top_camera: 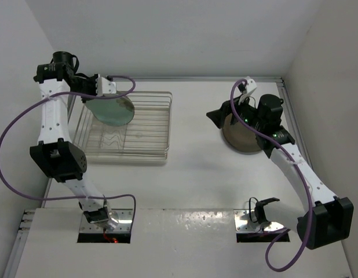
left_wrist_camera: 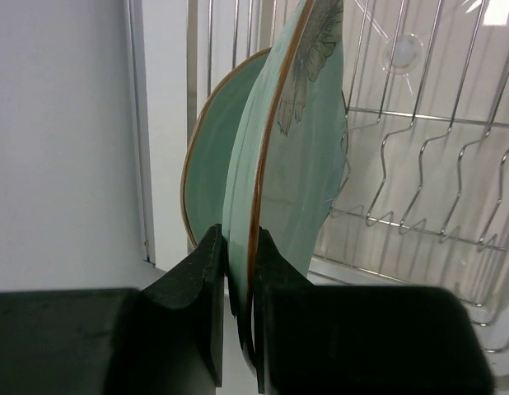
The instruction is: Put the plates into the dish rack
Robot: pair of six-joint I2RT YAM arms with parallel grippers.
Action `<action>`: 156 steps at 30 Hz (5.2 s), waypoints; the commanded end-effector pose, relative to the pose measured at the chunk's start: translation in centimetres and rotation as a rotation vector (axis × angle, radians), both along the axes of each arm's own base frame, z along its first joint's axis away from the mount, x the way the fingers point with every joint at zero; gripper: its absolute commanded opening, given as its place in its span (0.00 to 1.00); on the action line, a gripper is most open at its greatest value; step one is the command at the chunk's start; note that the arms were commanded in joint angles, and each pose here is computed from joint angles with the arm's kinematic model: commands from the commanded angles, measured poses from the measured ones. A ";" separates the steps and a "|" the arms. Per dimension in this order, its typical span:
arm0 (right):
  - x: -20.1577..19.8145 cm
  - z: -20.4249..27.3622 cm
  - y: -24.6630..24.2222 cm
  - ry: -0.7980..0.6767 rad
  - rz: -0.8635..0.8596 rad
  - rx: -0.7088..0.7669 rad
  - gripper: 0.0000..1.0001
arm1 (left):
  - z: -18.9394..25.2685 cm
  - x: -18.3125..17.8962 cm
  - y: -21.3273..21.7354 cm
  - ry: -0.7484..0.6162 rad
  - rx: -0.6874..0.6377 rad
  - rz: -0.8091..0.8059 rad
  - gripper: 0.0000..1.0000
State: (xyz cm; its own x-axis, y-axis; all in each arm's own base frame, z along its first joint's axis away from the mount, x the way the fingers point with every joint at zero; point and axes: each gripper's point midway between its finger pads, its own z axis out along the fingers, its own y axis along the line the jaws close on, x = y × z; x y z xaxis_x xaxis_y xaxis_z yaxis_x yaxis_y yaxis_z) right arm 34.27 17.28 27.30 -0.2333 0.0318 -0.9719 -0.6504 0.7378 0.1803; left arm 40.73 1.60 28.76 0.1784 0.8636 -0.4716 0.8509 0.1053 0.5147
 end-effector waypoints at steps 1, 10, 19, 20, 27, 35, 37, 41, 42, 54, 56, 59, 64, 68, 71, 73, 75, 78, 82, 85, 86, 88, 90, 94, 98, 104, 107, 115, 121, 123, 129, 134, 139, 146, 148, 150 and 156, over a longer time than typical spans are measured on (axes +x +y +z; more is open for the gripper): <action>-0.2 2.2 0.3 -0.069 0.016 0.029 1.00 | 3.6 1.6 -1.3 -0.204 0.016 -0.151 0.00; 0.0 2.2 0.3 -0.060 0.001 0.046 1.00 | 1.1 2.8 -0.9 -0.170 0.069 -0.188 0.00; 0.9 2.8 1.0 -0.053 0.014 0.075 1.00 | -1.9 2.8 -0.4 -0.113 0.101 -0.217 0.00; 0.9 2.8 1.0 -0.049 0.016 0.075 1.00 | -2.7 2.9 -0.2 -0.097 0.110 -0.220 0.00; 1.0 2.8 1.6 -0.039 0.029 0.075 1.00 | -4.9 4.5 0.1 -0.066 0.109 -0.244 0.00; 0.9 2.3 1.3 -0.021 0.012 0.063 1.00 | -5.2 5.7 0.9 -0.085 0.093 -0.177 0.24; 1.3 1.7 0.9 0.014 -0.029 0.065 1.00 | -4.1 5.5 0.9 -0.110 0.087 -0.147 0.34; 3.8 -0.9 -1.4 0.199 -0.202 0.054 1.00 | -1.0 6.2 1.1 -0.216 0.070 -0.064 0.71; 3.6 -1.8 -1.9 0.268 -0.228 0.046 1.00 | -0.5 6.0 1.1 -0.220 0.065 -0.054 0.73; 0.0 -17.5 -24.0 0.782 -1.177 0.314 1.00 | 6.3 2.4 -0.7 -0.245 -0.088 0.053 0.76; -1.1 -19.2 -26.1 0.798 -1.248 0.338 1.00 | 6.7 1.1 -1.3 -0.199 -0.146 0.087 0.76; -1.5 -22.1 -27.0 0.853 -1.261 0.361 0.98 | 6.7 0.0 -2.3 -0.133 -0.236 0.119 0.79; -0.5 -26.4 -27.8 0.980 -1.259 0.436 0.77 | 6.2 -2.3 -3.2 -0.042 -0.307 0.161 0.87; 2.1 -27.7 -26.4 1.009 -1.132 0.611 0.63 | 5.2 -3.6 -3.2 -0.001 -0.288 0.171 0.89; 2.6 -30.0 -25.3 1.137 -1.096 0.707 0.41 | 5.5 -3.8 -3.1 -0.013 -0.278 0.176 0.89; 2.4 -31.0 -25.0 1.178 -1.124 0.757 0.22 | 5.8 -4.1 -3.1 -0.017 -0.282 0.181 0.89; 2.5 -31.2 -24.8 1.164 -1.110 0.798 0.08 | 5.6 -4.3 -3.6 0.001 -0.305 0.166 0.89; 3.7 -29.7 -24.0 1.073 -0.999 0.798 0.00 | 5.2 -4.8 -3.9 0.006 -0.300 0.141 0.89; 6.0 -24.3 -21.4 0.868 -0.769 0.575 0.00 | 4.6 -5.0 -5.5 0.025 -0.308 0.083 0.89; 6.7 -19.7 -17.9 0.740 -0.629 0.296 0.00 | 3.9 -4.9 -7.6 0.056 -0.335 0.016 0.90; 6.6 -18.1 -15.9 0.683 -0.549 0.211 0.00 | 3.9 -4.1 -8.2 0.039 -0.332 -0.007 0.90; 6.6 -15.2 -13.2 0.587 -0.462 0.129 0.00 | 3.6 -3.7 -10.7 0.062 -0.346 -0.038 0.90; 6.4 -12.4 -11.3 0.495 -0.408 0.077 0.00 | 3.0 -2.9 -13.6 0.090 -0.362 -0.067 0.90; 5.6 -9.6 -7.3 0.409 -0.305 0.022 0.00 | 1.1 -2.1 -18.7 0.116 -0.313 -0.150 0.90; 4.6 -8.4 -5.4 0.361 -0.244 -0.038 0.00 | 0.1 -1.3 -24.7 0.103 -0.318 -0.230 0.93; 2.2 -7.2 -1.1 0.279 -0.110 -0.103 0.00 | -3.2 -2.0 -33.3 0.141 -0.329 -0.415 0.94; 0.9 -6.6 0.1 0.233 -0.086 -0.118 0.00 | -5.3 -3.0 -36.1 0.216 -0.372 -0.499 0.96; -0.8 -6.3 1.3 0.191 -0.031 -0.144 0.00 | -7.5 -3.2 -39.6 0.354 -0.470 -0.560 0.95; -0.3 -5.4 1.0 0.139 -0.058 -0.125 0.00 | -10.6 -7.4 -38.4 0.459 -0.370 -0.661 0.60; -0.4 -5.2 1.1 0.125 -0.053 -0.118 0.00 | -11.1 -7.5 -38.3 0.472 -0.364 -0.662 0.26; -0.3 -4.1 1.0 0.082 -0.053 -0.093 0.00 | -9.2 -7.3 -38.5 0.466 -0.383 -0.637 0.00; -0.7 -3.0 0.1 0.066 -0.077 -0.068 0.66 | -4.9 -6.5 -38.2 0.377 -0.404 -0.621 0.00; -1.0 -0.6 -2.1 -0.010 -0.137 -0.067 1.00 | 0.1 -6.8 -37.8 0.302 -0.431 -0.600 0.00; -2.1 3.1 -5.5 -0.120 -0.248 -0.078 1.00 | 8.6 -7.9 -37.6 0.109 -0.498 -0.593 0.00; -2.2 3.4 -6.1 -0.125 -0.269 -0.085 1.00 | 10.9 -7.5 -37.4 0.027 -0.515 -0.576 0.00; -2.3 3.3 -6.3 -0.125 -0.273 -0.090 1.00 | 13.6 -7.7 -36.9 -0.050 -0.534 -0.573 0.00; -2.5 2.4 -6.0 -0.093 -0.262 -0.079 1.00 | 17.8 -8.3 -34.9 -0.204 -0.519 -0.536 0.00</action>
